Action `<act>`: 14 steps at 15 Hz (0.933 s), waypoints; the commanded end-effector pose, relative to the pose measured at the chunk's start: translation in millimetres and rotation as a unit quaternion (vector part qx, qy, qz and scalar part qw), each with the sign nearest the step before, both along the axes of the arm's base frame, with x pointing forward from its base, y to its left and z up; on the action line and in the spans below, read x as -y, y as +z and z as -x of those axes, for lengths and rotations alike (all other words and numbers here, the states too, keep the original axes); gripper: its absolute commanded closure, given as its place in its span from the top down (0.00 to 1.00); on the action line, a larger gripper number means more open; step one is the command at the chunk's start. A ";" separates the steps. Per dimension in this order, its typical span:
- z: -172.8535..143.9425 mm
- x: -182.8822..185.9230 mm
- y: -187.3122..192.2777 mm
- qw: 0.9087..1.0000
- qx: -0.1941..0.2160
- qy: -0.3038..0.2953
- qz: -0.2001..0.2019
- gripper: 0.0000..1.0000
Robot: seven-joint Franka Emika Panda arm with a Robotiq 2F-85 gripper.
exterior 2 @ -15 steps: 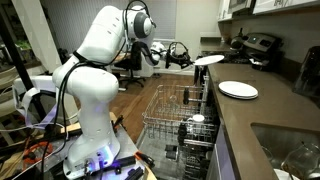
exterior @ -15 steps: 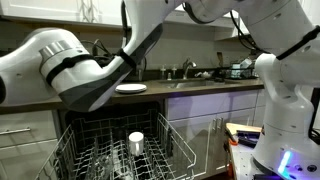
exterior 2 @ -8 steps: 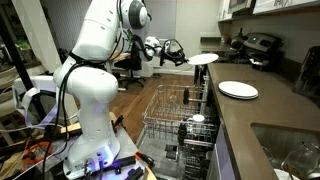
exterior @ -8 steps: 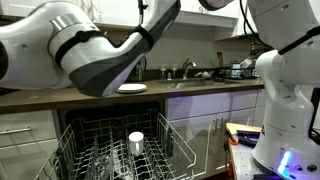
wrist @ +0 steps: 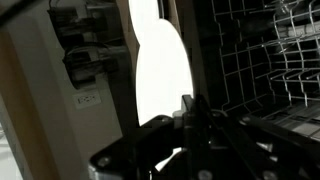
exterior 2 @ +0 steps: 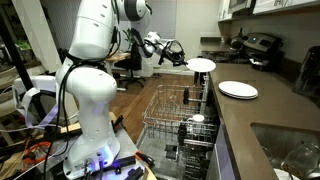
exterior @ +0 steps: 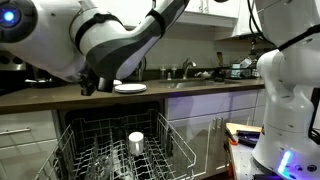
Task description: Put the plate on the left into the dishwasher
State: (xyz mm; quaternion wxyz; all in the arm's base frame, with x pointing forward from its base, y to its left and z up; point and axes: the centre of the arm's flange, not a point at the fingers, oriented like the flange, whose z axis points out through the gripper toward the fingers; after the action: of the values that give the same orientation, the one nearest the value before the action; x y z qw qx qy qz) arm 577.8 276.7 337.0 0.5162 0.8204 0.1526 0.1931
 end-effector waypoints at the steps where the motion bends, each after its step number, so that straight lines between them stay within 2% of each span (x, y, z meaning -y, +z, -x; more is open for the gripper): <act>1: -0.1 0.2 -2.1 1.000 -0.001 0.000 0.001 0.05; 8: 0.9 -1.9 -10.1 1.000 -0.007 0.002 0.003 0.05; 11: 11.9 -10.6 -4.4 1.000 -0.006 -0.004 0.016 0.05; 13: 19.9 -16.9 -1.0 1.000 -0.011 0.009 0.011 0.05; 14: 7.5 -12.8 -15.8 1.000 -0.013 0.009 0.006 0.05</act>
State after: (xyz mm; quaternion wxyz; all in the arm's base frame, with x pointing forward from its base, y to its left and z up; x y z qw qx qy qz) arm 570.2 289.8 321.3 0.5169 0.8184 0.1678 0.1866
